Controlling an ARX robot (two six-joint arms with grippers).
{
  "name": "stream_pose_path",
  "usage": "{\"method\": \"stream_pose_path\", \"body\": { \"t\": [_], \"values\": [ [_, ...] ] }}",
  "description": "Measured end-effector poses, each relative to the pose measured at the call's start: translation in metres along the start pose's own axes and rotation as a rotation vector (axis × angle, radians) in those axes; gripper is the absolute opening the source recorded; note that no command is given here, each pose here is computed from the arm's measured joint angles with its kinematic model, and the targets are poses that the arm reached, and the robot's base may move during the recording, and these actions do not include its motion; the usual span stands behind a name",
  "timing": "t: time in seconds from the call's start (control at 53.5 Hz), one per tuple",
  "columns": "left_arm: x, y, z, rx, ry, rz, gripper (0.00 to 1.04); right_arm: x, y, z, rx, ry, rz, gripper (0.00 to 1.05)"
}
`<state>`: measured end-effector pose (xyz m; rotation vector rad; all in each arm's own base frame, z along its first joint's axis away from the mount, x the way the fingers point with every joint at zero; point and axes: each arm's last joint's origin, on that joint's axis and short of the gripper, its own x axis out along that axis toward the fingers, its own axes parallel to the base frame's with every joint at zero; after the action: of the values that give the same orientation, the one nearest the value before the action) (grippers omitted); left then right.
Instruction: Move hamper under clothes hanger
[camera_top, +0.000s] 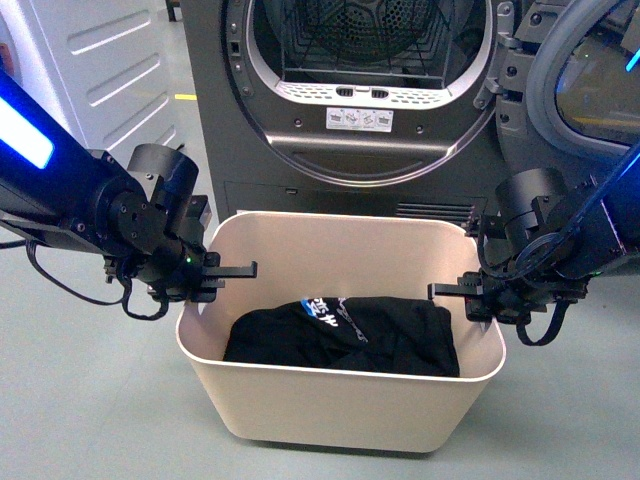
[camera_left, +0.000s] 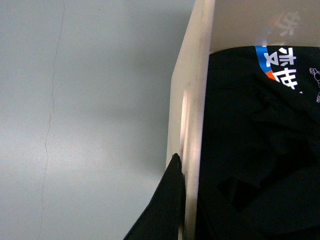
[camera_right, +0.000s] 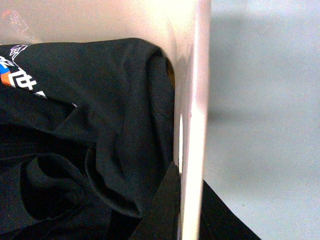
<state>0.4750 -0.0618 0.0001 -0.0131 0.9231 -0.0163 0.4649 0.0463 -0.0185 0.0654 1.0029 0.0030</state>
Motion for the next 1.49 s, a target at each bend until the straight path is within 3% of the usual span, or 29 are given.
{"method": "stream_pose_path", "body": {
  "t": [0.187,0.374,0.654,1.027,1.495],
  "values": [
    [0.0,0.001,0.0,-0.001,0.0,0.001,0.04,0.0,0.001,0.0,-0.001,0.0,0.0,0.04],
    [0.001,0.017,0.001,-0.028,-0.001,0.04,0.04,-0.001,0.019,-0.003,-0.027,0.005,0.044,0.04],
    [-0.001,-0.007,-0.001,0.015,0.0,-0.019,0.04,0.0,-0.008,0.002,0.013,-0.006,-0.013,0.04],
    [-0.001,0.005,0.001,-0.005,-0.004,0.01,0.04,-0.002,0.004,0.001,-0.007,-0.006,0.011,0.04],
    [-0.002,0.001,0.002,0.001,-0.005,0.001,0.04,-0.003,0.0,0.003,-0.002,-0.011,-0.001,0.04]
  ]
}}
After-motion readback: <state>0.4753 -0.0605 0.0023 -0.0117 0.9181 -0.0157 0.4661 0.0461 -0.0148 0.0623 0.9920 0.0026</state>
